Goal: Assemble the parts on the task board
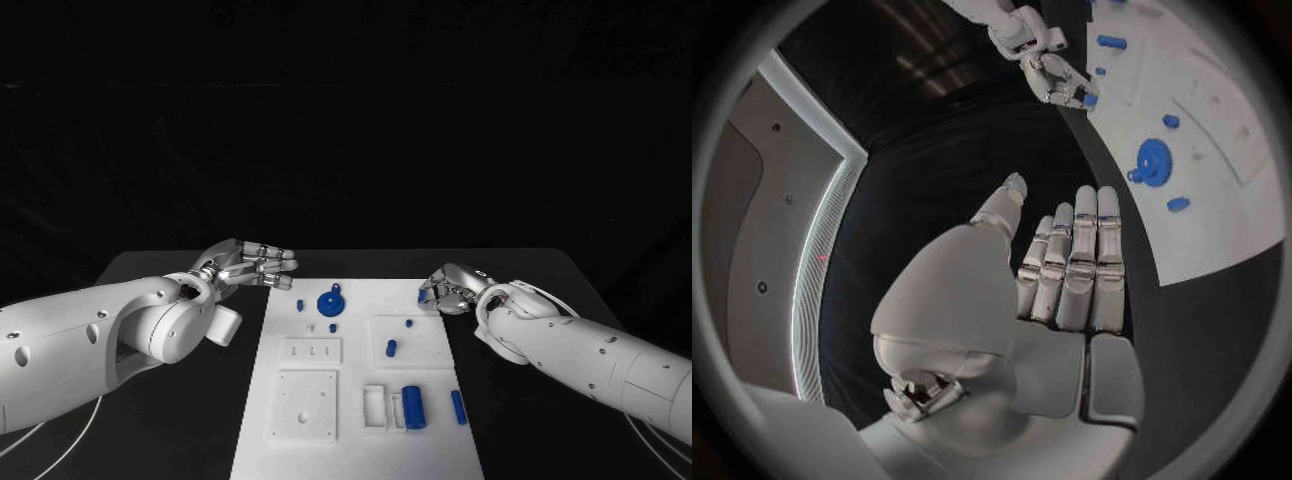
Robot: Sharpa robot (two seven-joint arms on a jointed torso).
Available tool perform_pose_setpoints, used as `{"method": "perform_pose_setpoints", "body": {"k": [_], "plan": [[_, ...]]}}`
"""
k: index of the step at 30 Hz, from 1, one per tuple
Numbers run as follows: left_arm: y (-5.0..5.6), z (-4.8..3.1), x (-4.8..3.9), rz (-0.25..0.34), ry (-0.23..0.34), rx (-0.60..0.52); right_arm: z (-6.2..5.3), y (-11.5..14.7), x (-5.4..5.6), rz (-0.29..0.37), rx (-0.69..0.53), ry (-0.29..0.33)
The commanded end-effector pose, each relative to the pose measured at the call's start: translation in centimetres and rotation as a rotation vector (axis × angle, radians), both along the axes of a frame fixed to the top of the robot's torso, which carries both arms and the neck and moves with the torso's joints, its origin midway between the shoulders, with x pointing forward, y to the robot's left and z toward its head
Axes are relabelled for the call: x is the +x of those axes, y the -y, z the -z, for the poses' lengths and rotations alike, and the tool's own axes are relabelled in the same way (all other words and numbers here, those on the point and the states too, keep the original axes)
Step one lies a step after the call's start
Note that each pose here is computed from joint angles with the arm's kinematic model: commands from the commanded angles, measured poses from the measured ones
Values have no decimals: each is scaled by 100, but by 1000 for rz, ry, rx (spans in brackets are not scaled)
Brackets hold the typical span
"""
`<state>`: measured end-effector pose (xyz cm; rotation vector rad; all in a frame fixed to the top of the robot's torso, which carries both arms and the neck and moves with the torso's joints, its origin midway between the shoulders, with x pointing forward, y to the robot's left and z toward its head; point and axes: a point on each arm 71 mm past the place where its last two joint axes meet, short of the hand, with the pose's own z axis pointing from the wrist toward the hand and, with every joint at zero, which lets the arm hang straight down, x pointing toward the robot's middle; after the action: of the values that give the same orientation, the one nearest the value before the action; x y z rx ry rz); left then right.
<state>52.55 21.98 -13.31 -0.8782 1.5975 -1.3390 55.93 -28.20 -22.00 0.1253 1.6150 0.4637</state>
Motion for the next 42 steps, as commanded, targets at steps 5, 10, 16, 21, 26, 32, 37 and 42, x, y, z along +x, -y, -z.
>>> {"method": "perform_pose_setpoints", "body": {"k": [5, 10, 16, 21, 26, 32, 37, 42], "plan": [[24, -5, -9, 20, 0, -3, 12, -26, 2, -4, -1, -5], [20, -5, -10, 20, 0, -2, 16, -34, 4, -4, 0, -5], [20, -5, -12, 20, 0, -1, 16, -39, 7, -1, 1, 0], [19, -5, -12, 20, 0, -1, 8, -33, 9, 8, 4, 14], [18, -3, -13, 18, -2, 1, -5, -29, 11, 14, 3, 34], [17, 2, -14, 12, -6, 8, -24, -38, 11, 17, 4, 60], [23, 9, -18, 19, -14, 17, -36, -72, 7, 13, 7, 71], [42, 24, -18, 24, -32, 37, -63, -150, -13, 1, 13, 73]]}}
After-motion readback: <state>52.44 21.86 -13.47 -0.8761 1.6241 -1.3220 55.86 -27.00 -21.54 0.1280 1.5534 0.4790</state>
